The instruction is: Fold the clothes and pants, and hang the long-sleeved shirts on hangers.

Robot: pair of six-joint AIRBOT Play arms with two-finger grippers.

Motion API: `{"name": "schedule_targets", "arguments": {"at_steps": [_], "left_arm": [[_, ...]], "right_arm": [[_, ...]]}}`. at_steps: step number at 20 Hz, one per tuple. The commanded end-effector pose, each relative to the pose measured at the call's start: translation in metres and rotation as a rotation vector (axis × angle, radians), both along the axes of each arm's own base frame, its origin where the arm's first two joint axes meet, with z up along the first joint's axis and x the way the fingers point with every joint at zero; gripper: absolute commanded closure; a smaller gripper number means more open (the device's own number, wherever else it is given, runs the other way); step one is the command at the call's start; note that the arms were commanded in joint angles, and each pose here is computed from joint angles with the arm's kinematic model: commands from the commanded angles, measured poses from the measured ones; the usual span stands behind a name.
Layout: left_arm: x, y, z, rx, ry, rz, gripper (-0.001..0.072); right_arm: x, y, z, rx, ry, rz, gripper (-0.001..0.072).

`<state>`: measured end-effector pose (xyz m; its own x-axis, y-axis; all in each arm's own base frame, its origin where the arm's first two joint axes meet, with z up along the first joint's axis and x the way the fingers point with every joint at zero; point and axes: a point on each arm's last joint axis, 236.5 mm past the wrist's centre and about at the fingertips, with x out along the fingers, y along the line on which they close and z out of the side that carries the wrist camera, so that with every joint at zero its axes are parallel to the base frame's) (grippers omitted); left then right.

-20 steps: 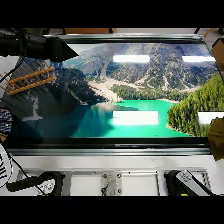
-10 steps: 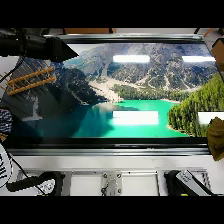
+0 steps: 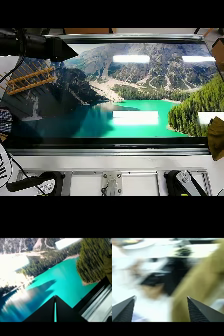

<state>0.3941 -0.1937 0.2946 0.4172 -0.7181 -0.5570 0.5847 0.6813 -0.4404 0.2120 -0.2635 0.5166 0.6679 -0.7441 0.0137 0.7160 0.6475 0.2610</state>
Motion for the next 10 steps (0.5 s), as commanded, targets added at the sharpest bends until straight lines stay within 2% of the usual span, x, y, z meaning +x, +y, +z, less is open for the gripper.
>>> {"name": "schedule_targets", "arguments": {"at_steps": [1, 4, 8, 10], "left_arm": [[-0.001, 0.000, -0.002, 0.018, -0.017, -0.023, 0.0696], [0.000, 0.000, -0.001, 0.024, -0.030, -0.027, 0.0695], [-0.002, -0.003, -0.003, 0.027, -0.035, -0.042, 0.0696], [-0.003, -0.007, -0.015, 0.016, -0.010, -0.029, 0.0696]], "right_arm": [[0.067, 0.100, 0.025, -0.079, -0.079, 0.496, 0.0009], [0.106, 0.192, -0.001, -0.136, 0.012, 0.952, 0.0009], [0.120, 0.290, -0.112, 0.052, 0.378, 1.490, 0.0012], [0.129, 0.337, -0.133, 0.095, 0.412, 1.659, 0.0012]]}}
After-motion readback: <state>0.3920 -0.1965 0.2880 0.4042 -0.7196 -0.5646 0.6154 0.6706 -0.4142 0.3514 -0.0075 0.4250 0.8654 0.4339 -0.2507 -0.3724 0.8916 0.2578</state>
